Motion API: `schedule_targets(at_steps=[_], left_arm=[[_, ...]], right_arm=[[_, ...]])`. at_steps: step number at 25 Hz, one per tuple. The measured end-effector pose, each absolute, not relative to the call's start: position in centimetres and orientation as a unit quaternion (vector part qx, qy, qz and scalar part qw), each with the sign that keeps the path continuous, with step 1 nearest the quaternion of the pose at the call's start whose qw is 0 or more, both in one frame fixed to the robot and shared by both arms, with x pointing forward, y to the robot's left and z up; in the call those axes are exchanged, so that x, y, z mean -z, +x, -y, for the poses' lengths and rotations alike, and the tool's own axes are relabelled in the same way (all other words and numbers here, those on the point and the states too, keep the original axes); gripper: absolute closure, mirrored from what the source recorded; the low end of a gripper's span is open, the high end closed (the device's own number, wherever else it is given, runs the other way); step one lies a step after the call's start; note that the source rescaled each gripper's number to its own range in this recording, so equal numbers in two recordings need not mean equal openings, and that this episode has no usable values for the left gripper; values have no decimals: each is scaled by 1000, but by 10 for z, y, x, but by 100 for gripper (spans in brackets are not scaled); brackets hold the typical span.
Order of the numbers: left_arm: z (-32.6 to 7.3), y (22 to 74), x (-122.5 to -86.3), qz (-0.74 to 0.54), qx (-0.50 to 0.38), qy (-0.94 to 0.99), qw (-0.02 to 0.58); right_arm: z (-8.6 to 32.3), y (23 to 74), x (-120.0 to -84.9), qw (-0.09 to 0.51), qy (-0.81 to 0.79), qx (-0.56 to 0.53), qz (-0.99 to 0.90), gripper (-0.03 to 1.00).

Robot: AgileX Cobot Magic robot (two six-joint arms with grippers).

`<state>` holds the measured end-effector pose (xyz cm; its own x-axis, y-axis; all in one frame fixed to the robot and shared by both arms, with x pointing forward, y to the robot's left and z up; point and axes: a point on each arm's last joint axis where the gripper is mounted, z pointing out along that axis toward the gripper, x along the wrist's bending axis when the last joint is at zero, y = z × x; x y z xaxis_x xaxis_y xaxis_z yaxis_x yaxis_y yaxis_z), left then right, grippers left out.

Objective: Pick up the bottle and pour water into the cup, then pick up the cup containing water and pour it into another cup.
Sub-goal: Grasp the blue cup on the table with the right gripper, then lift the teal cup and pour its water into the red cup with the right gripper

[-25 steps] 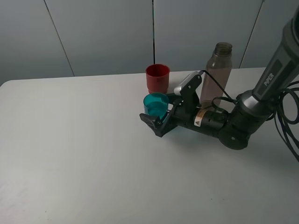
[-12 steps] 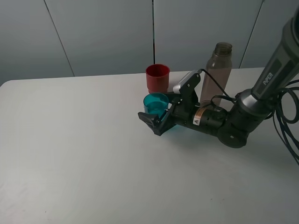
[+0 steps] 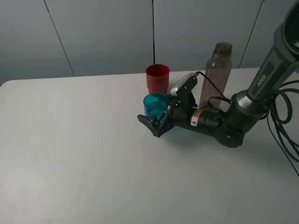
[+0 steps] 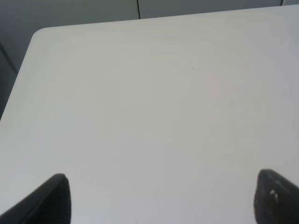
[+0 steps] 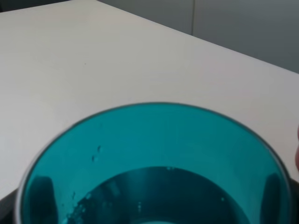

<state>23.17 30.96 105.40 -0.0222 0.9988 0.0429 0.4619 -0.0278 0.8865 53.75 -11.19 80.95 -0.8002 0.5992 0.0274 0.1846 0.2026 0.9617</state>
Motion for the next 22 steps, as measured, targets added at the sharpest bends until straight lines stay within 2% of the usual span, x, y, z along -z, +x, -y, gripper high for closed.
schedule_targets(at_steps=[4, 5, 6, 7, 8, 9, 22], left_arm=[[-310, 232, -1054, -603, -384, 605, 350], [-310, 232, -1054, -603, -384, 605, 350], [-310, 232, -1054, -603, -384, 605, 350], [-310, 232, -1054, -603, -384, 605, 350], [-310, 232, -1054, -603, -384, 605, 350], [-310, 232, -1054, -603, -384, 605, 350], [-310, 232, -1054, -603, -384, 605, 350]], right_arm=[[113, 538, -809, 182, 266, -571, -755, -3], [113, 538, -809, 183, 267, -571, -755, 1], [113, 539, -809, 183, 268, -571, -755, 17], [113, 539, -809, 184, 269, -570, -754, 43], [113, 539, -809, 184, 269, -570, -754, 80], [113, 539, -809, 186, 268, -570, -754, 88], [114, 541, -813, 184, 279, -564, -755, 88]])
